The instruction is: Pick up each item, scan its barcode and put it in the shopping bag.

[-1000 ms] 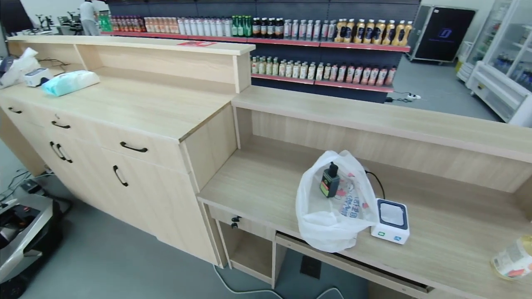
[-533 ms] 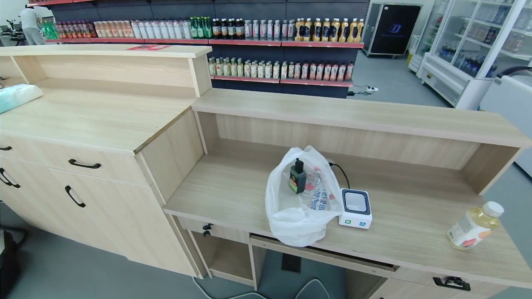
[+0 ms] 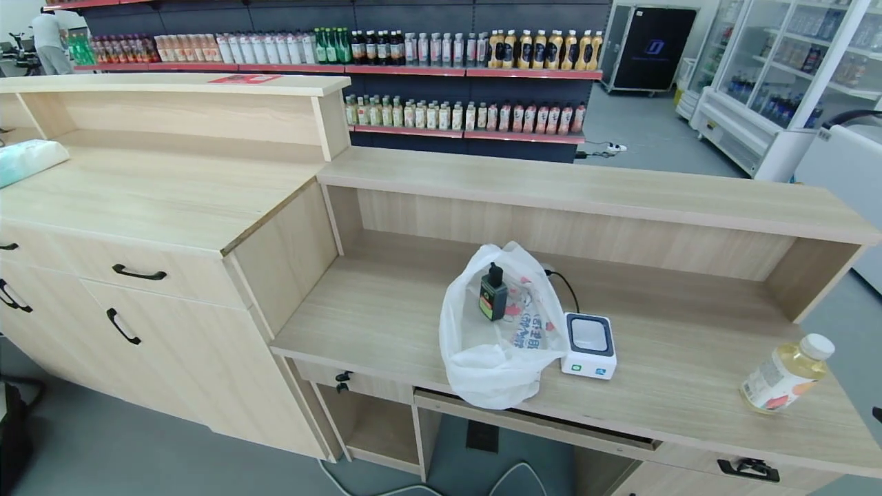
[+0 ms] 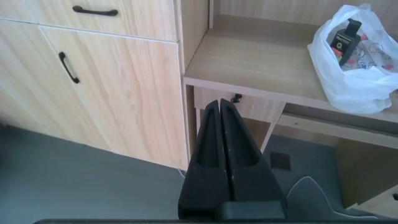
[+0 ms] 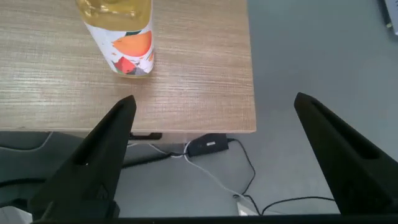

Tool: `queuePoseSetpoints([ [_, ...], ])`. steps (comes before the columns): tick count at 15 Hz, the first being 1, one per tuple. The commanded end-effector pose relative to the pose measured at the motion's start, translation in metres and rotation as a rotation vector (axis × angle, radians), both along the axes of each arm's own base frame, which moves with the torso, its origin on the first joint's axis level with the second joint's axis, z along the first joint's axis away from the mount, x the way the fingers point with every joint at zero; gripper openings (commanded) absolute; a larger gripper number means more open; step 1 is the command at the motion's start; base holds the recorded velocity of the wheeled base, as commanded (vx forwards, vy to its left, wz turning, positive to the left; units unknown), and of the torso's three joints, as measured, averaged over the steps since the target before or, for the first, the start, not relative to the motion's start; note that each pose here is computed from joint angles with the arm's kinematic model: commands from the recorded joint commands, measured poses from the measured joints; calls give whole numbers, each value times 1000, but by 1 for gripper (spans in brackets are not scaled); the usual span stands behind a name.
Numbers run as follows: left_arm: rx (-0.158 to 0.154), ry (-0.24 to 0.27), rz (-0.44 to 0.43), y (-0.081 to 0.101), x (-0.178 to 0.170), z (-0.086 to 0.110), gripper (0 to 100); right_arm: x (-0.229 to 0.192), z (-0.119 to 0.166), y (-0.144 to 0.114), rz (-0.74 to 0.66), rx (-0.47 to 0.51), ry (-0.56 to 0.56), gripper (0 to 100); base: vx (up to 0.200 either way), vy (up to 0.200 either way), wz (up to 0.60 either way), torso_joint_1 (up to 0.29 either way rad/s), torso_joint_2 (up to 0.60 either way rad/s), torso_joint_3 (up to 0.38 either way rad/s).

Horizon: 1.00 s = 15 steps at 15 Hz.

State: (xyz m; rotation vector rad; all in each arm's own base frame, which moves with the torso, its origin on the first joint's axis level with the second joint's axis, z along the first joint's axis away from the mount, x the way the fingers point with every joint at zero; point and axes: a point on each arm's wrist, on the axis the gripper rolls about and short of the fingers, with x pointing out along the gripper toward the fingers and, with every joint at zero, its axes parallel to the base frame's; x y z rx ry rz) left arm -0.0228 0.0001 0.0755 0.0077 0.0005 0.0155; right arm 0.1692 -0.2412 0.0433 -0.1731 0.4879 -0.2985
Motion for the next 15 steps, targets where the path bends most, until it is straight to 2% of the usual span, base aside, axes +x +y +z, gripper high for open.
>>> queuePoseSetpoints([
  [1, 0, 0, 0, 0, 0, 0, 0, 2, -17, -3, 8, 35, 17, 100, 0, 0, 0, 0, 0, 0],
  [6, 0, 0, 0, 0, 0, 0, 0, 8, -34, -10, 51, 21, -33, 100, 0, 0, 0, 0, 0, 0],
  [9, 0, 0, 0, 0, 0, 0, 0, 12, -40, -14, 59, 54, -63, 100, 0, 0, 0, 0, 0, 0],
  [12, 0, 0, 0, 0, 0, 0, 0, 28, -45, -10, 96, 93, -86, 100, 0, 0, 0, 0, 0, 0],
  [15, 0, 0, 0, 0, 0, 0, 0, 55, -41, -9, 156, 73, -118, 100, 0, 0, 0, 0, 0, 0],
])
